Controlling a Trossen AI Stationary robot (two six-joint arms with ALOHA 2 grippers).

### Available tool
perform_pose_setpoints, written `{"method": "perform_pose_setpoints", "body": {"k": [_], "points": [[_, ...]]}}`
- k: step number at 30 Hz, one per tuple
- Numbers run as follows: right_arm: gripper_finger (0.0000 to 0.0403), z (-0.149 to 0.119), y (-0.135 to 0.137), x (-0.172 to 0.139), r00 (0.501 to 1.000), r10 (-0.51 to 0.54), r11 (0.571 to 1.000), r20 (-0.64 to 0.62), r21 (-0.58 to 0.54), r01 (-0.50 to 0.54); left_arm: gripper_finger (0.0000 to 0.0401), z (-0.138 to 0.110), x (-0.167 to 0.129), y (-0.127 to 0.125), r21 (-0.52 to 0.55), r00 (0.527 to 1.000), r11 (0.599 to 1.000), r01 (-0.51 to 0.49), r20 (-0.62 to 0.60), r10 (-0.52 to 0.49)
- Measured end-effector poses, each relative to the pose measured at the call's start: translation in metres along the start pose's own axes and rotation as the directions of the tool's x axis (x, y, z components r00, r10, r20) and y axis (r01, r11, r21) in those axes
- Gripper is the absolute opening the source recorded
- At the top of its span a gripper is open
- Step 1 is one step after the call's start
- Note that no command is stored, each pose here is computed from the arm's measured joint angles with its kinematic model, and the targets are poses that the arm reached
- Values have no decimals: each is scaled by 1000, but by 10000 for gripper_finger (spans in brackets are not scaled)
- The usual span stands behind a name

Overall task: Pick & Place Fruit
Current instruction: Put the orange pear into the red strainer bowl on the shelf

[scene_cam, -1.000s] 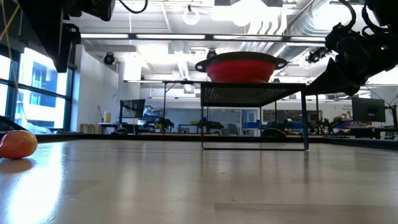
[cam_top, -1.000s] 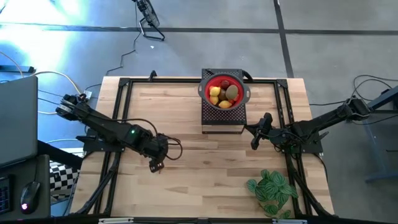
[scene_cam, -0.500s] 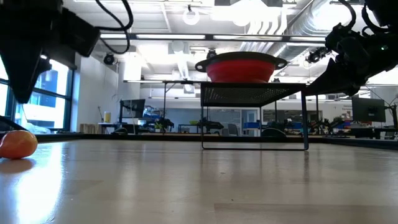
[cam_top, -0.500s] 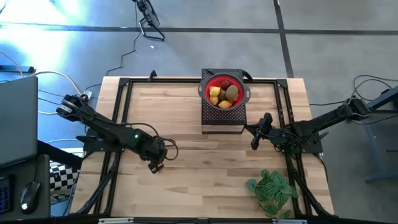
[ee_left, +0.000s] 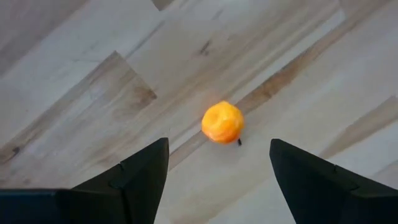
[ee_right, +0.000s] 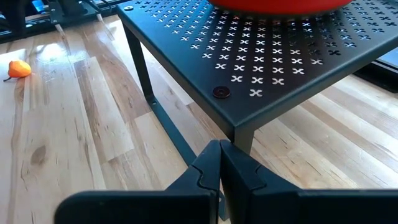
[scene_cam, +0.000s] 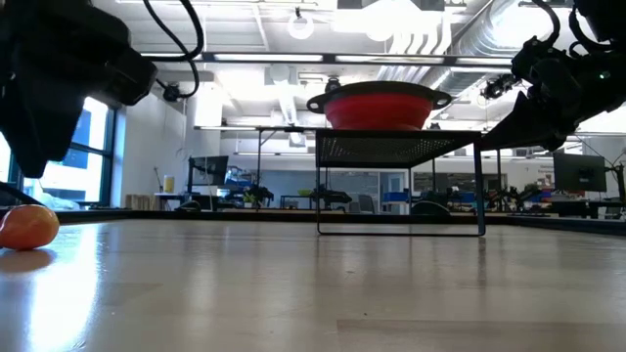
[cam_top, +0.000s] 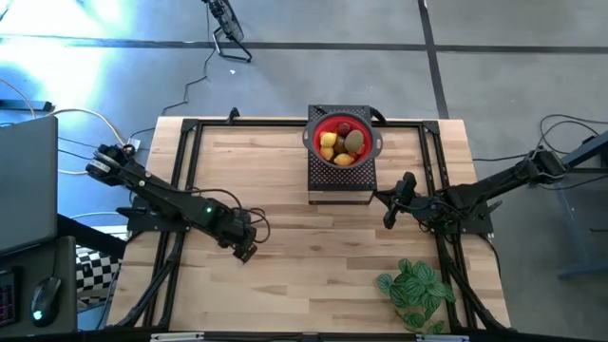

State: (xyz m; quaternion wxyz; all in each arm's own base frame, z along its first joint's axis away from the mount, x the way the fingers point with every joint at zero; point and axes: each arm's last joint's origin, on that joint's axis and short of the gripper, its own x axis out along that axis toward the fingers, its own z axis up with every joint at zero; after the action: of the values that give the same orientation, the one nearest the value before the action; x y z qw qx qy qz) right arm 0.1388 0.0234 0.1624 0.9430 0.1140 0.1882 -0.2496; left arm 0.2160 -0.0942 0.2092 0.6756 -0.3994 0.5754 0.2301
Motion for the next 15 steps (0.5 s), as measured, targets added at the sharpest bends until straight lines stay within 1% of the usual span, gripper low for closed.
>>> {"method": "perform_pose_setpoints", "body": {"k": [6,12,15], "points": [[2,0,0,0,1000,-1,1000,-3,-2,1,274,1,8,-3,-50,1000,999,-17,-1,17],[2,-1,-1,0,1000,-4,1000,-8,-8,4,274,2,19,-5,-50,999,998,-48,-24,47],[2,-2,-1,0,1000,-6,1000,-13,-12,6,274,3,25,-9,-49,999,998,-30,-23,29]]}}
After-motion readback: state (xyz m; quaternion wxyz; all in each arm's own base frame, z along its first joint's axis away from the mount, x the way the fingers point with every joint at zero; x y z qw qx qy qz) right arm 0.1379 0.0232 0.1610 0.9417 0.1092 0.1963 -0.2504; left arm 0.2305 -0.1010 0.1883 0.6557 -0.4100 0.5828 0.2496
